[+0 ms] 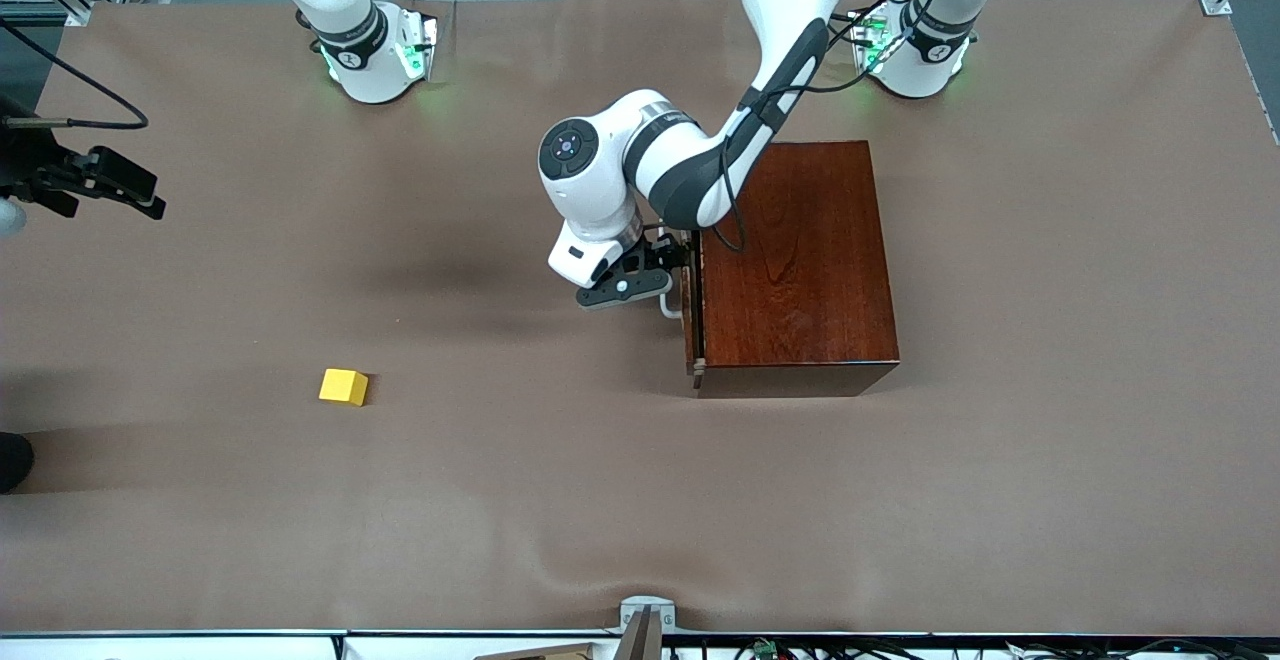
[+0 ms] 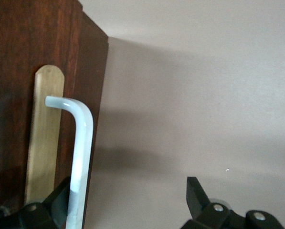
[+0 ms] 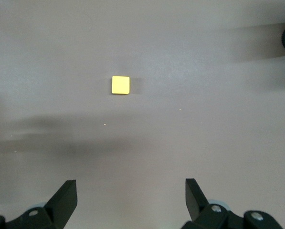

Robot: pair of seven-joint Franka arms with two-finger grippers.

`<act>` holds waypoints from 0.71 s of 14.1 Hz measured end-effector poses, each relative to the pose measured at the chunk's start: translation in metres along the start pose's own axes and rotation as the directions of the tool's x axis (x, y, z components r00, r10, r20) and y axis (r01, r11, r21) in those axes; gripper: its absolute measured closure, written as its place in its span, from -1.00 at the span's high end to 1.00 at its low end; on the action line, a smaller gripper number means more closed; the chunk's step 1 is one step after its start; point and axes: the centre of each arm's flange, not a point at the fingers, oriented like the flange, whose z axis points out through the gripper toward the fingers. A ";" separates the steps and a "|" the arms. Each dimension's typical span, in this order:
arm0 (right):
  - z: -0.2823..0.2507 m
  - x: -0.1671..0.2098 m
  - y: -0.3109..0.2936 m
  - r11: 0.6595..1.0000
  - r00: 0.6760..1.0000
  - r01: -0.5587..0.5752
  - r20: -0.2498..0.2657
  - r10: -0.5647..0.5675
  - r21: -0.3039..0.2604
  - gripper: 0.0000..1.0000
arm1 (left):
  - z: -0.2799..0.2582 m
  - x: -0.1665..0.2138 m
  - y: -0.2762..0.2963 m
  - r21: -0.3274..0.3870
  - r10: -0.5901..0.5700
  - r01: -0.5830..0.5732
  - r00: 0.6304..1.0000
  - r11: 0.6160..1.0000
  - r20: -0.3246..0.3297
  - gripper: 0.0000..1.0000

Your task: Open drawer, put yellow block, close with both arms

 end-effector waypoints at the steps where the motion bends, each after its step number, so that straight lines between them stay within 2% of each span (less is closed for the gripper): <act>1: 0.000 0.000 0.000 1.000 1.000 0.000 0.000 0.000 0.000 1.00 | 0.000 0.000 0.000 0.000 0.006 -0.006 1.000 1.000 0.000 1.00; 5: 0.000 0.000 0.000 1.000 1.000 0.000 0.000 0.000 0.000 1.00 | 0.000 -0.001 0.001 -0.002 0.003 -0.003 1.000 1.000 -0.001 1.00; 8: 0.000 0.000 0.000 1.000 1.000 0.000 0.000 0.000 0.000 1.00 | -0.007 -0.008 0.012 -0.063 -0.026 0.025 1.000 0.998 -0.017 1.00; 10: 0.000 0.000 0.000 1.000 1.000 0.000 0.000 0.000 0.000 1.00 | -0.007 -0.009 0.014 -0.070 -0.055 0.054 0.998 0.996 -0.016 1.00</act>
